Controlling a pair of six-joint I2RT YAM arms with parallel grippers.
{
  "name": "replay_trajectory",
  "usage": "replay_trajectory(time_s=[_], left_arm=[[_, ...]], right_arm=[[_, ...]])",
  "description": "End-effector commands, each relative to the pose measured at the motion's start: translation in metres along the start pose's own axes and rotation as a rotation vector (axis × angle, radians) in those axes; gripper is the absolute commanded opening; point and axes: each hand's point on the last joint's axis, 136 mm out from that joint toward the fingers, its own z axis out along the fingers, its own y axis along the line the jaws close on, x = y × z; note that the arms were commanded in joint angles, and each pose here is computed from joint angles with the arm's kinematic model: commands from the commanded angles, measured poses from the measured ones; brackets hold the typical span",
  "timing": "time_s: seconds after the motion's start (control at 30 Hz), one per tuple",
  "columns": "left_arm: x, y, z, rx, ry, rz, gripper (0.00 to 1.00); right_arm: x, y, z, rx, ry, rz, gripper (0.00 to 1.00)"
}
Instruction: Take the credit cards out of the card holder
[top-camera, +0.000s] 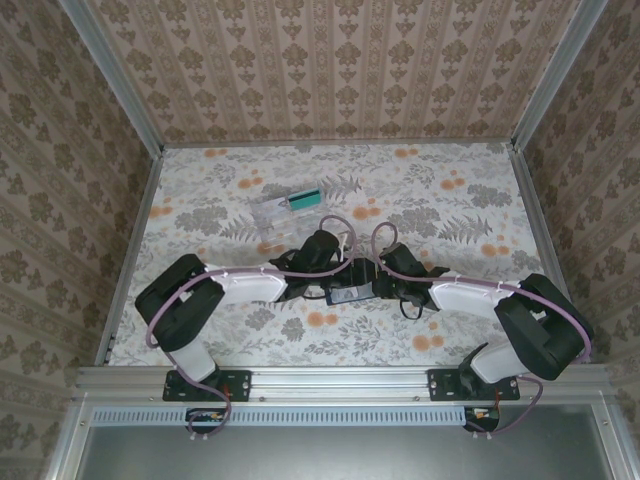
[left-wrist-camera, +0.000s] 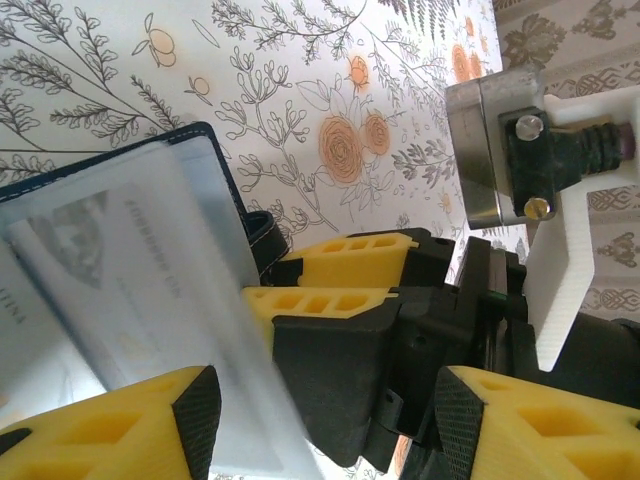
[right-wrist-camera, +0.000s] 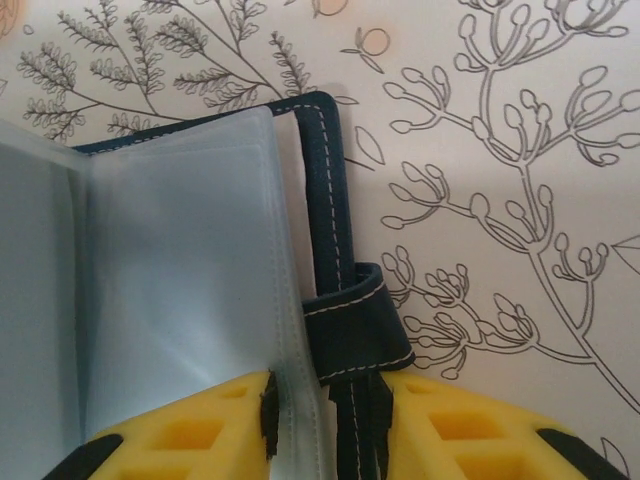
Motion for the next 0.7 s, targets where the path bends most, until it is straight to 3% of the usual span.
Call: replay_trajectory(time_s=[0.0,0.1,0.33,0.67], left_arm=[[-0.003,-0.014,0.006,0.044,0.003,0.039,0.63],[-0.002,-0.010,0.004,0.028,0.000,0.034,0.64],[-0.003,0.022,-0.008,-0.095,-0.049,-0.007,0.63],[0.011,0.067,-0.020,-0.193,-0.054,-0.095,0.61]], right_arm=[[0.022,-0.028,-0.002,0.100,0.051,0.025,0.34],[0.012,-0.042,-0.018,0.134,-0.007,0.066,0.35],[-0.011,-0.031,-0.040,0.068,-0.079,0.059,0.36],[-0.016,0.007,-0.019,-0.063,0.012,-0.017,0.27]])
